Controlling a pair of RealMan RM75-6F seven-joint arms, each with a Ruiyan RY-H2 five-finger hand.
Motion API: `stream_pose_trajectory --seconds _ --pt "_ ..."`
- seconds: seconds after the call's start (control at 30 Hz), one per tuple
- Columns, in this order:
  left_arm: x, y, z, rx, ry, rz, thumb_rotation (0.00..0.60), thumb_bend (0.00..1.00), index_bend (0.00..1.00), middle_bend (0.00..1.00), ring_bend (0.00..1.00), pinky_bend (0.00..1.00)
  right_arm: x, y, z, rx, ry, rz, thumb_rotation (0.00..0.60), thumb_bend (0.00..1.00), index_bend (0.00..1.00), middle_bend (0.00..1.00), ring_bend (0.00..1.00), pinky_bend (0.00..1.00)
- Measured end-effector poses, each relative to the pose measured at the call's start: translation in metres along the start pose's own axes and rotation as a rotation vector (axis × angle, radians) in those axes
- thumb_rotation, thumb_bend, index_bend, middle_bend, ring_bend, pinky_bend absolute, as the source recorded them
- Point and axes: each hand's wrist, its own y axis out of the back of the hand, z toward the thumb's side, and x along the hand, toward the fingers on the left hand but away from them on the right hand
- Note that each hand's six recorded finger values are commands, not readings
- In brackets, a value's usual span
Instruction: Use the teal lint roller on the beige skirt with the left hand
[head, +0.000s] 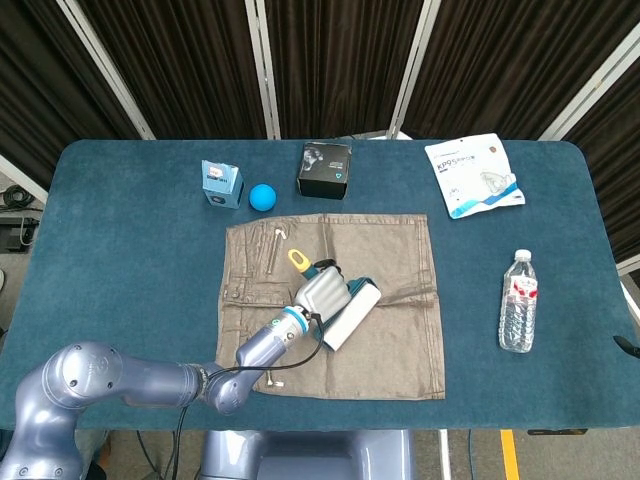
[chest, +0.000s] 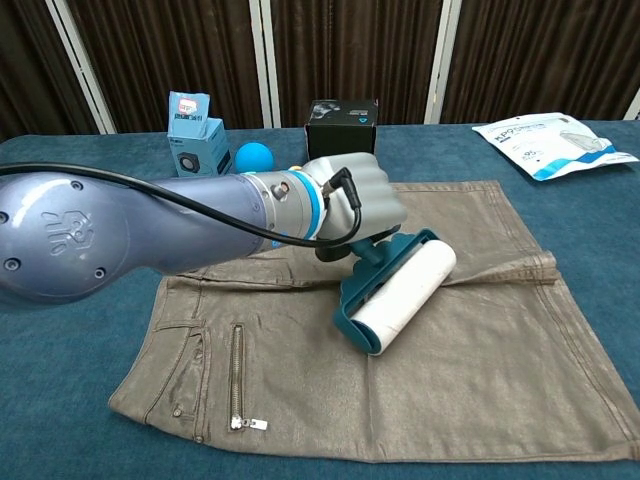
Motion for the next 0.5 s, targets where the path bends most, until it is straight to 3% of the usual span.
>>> stream_pose_trajectory --seconds 0.23,0.5 --pt "-0.002 -0.013 -0.008 0.047 0.023 -0.03 0.6 0.84 0.71 0.46 0.39 0.44 0.001 0.001 0.0 0.001 0.001 -0.002 0.6 0.0 0.0 0.0 0.0 0.0" --pt "-0.017 -0.047 -0.047 0.071 0.077 -0.101 0.6 0.84 0.71 0.46 0.39 0.45 0.002 0.0 0.002 0.008 0.006 -0.002 0.6 0.0 0.0 0.0 0.0 0.0"
